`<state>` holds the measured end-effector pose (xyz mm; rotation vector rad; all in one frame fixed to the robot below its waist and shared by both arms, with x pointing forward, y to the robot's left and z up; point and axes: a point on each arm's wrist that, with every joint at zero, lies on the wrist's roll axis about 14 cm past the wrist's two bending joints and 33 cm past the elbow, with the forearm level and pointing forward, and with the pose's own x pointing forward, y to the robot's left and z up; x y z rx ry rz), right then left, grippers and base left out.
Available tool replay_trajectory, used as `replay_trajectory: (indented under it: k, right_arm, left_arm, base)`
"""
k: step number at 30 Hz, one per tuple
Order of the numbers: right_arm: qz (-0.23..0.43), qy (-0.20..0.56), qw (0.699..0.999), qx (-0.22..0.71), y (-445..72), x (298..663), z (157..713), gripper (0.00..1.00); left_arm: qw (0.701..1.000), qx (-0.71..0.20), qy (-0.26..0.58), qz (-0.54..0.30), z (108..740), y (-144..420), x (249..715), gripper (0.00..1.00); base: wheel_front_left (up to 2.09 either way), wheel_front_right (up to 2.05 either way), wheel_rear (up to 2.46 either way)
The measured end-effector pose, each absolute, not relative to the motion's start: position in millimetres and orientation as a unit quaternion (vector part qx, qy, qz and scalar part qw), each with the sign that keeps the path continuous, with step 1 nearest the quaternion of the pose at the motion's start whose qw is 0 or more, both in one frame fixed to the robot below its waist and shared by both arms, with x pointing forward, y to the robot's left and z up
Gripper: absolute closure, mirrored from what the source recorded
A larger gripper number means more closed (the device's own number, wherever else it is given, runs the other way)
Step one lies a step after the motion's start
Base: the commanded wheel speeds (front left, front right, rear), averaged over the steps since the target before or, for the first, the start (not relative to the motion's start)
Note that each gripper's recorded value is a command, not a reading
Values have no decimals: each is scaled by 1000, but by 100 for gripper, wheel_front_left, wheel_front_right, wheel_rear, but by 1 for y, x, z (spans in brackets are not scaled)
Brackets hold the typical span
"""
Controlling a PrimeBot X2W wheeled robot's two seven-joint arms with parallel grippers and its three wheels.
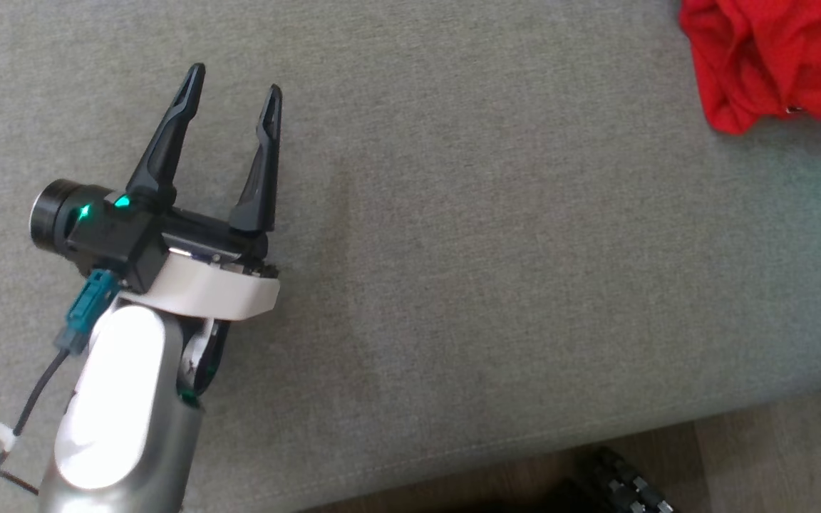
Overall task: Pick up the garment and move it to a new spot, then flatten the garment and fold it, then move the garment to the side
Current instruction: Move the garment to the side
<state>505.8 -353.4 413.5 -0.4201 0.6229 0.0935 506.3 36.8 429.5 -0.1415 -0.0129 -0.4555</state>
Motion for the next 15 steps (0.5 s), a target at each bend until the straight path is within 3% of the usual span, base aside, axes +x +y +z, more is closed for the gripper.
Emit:
replay_trajectory:
  k: [9,15]
  right_arm:
    - [-41,226,963,-144,-378,509,446,0]
    - [-70,169,980,-72,-357,477,448,0]
  left_arm:
    - [970,-66,-17,-235,439,31,507,0]
    - [971,-66,-27,-230,455,33,500,0]
  base:
    - [0,0,0]
    - [0,0,0]
